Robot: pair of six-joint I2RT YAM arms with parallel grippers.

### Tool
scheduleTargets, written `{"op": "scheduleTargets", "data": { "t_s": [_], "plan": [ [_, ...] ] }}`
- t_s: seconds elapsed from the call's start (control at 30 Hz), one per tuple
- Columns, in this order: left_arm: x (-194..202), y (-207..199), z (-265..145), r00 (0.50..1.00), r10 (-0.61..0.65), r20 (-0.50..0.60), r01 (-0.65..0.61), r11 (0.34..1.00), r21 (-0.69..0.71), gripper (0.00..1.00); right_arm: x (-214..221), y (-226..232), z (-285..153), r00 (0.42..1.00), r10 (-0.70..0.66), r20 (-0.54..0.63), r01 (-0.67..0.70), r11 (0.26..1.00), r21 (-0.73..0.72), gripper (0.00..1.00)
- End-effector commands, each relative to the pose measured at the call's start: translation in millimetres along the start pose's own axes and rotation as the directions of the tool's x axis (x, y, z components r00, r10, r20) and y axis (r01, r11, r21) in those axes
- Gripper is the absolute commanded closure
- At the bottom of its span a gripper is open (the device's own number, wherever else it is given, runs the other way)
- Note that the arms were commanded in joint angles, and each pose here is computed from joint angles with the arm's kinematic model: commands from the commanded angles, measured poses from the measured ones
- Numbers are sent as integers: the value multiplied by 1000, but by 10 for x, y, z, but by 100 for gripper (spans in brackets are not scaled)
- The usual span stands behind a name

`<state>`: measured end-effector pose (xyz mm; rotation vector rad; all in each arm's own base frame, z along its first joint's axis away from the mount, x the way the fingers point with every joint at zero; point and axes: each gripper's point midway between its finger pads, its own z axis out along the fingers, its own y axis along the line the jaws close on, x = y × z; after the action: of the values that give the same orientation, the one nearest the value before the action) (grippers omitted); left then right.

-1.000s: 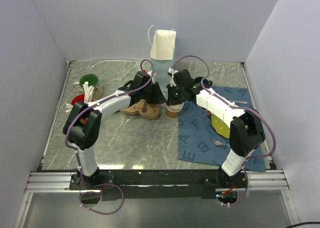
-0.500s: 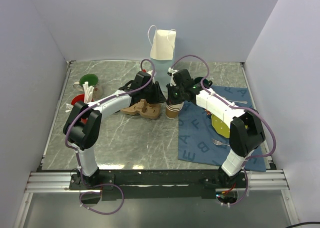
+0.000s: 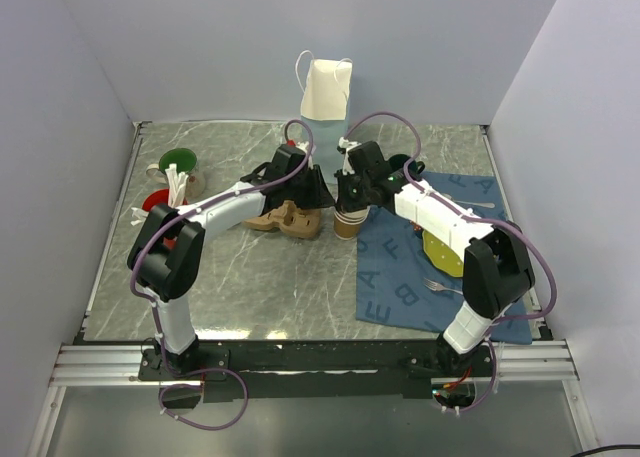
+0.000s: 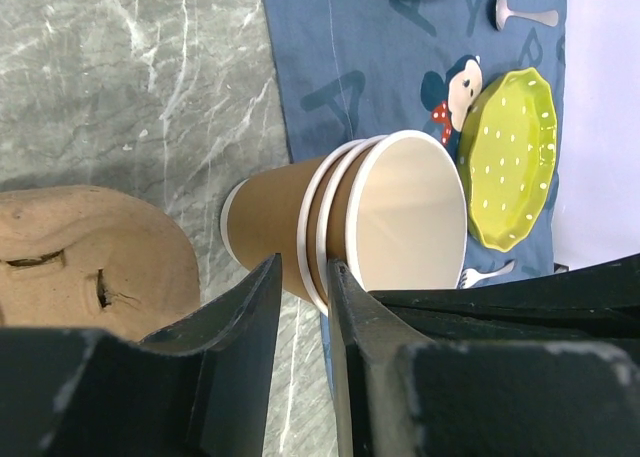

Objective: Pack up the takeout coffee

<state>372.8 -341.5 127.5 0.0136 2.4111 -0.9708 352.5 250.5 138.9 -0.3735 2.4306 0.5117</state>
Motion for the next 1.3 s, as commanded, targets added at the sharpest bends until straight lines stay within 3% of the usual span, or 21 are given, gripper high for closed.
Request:
{"op": "scheduleTargets", "data": {
  "t_s": [0.0,1.27],
  "plan": [
    [289,283,66,996,11,-92,-20,994,-106,70,-575,138,-342,973,-22,229,29,999,-26,100],
    [223,140,-11,997,21,-68,-27,996,-90,70,-663,126,-416,960,-70,272,67,998,21,100]
  ]
}}
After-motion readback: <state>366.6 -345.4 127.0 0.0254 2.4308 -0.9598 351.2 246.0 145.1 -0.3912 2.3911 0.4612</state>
